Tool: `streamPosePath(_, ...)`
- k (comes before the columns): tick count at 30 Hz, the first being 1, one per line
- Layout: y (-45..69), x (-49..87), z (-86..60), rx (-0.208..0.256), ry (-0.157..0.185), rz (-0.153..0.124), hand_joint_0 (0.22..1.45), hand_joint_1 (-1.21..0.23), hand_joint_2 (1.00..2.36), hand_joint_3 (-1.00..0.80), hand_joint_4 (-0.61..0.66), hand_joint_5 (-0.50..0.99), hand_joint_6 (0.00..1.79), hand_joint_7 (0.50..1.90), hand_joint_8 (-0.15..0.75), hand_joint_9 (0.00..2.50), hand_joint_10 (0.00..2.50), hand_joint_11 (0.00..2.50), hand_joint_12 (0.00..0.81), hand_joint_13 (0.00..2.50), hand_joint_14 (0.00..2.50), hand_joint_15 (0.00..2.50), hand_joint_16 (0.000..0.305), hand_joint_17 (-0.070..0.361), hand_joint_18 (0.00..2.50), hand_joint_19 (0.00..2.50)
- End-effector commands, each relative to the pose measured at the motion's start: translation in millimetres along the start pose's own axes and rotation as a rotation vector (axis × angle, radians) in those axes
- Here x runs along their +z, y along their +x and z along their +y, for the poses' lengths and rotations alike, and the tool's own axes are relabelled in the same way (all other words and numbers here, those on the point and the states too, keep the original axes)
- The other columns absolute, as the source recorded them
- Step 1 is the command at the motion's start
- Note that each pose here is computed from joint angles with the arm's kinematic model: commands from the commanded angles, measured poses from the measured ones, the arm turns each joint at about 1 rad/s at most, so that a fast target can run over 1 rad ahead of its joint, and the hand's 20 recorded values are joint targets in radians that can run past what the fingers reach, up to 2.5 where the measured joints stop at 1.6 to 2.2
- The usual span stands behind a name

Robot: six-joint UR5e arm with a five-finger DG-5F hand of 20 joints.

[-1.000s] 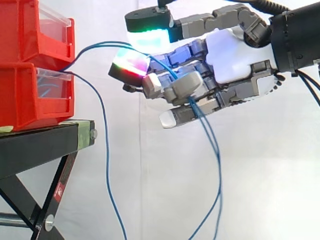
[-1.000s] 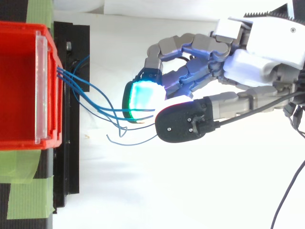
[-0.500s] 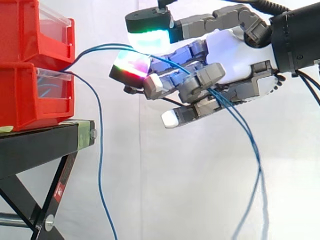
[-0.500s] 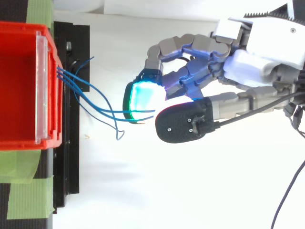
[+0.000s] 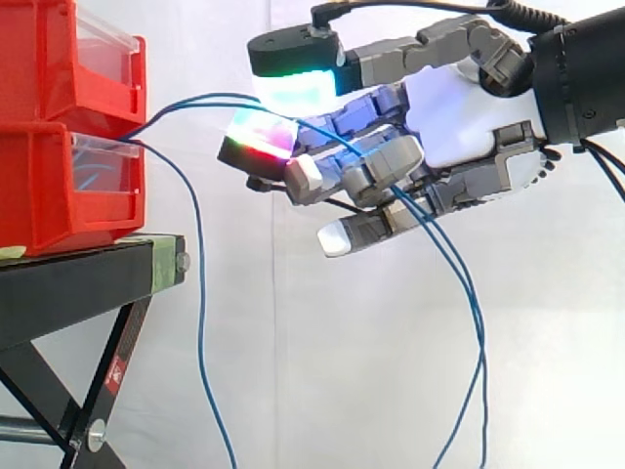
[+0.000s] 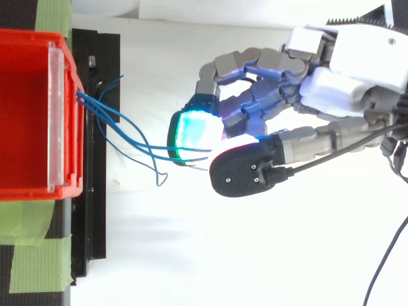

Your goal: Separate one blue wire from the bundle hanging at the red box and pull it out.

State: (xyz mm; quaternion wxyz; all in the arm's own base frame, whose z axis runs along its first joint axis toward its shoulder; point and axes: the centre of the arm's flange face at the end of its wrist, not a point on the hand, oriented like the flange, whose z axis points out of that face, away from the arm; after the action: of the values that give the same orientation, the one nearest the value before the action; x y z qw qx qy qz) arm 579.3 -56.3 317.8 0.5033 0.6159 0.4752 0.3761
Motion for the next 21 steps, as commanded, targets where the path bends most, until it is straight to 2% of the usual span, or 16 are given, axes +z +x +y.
streamPosePath(1,0.4,-0.1,-0.1,-0.001,0.000,0.001,0.74,-0.92,1.03,-0.18,0.15,-0.23,0.87,1.19,0.295,0.57,0.01,1.54,0.352,0.77,1.01,1.49,0.044,0.099,0.55,0.68)
streamPosePath(21,-0.4,0.0,0.0,-0.005,0.000,-0.001,0.75,-0.93,1.02,-0.26,0.15,-0.24,0.88,1.17,0.289,0.53,0.01,1.56,0.356,0.68,1.17,1.43,0.040,0.091,0.51,0.64)
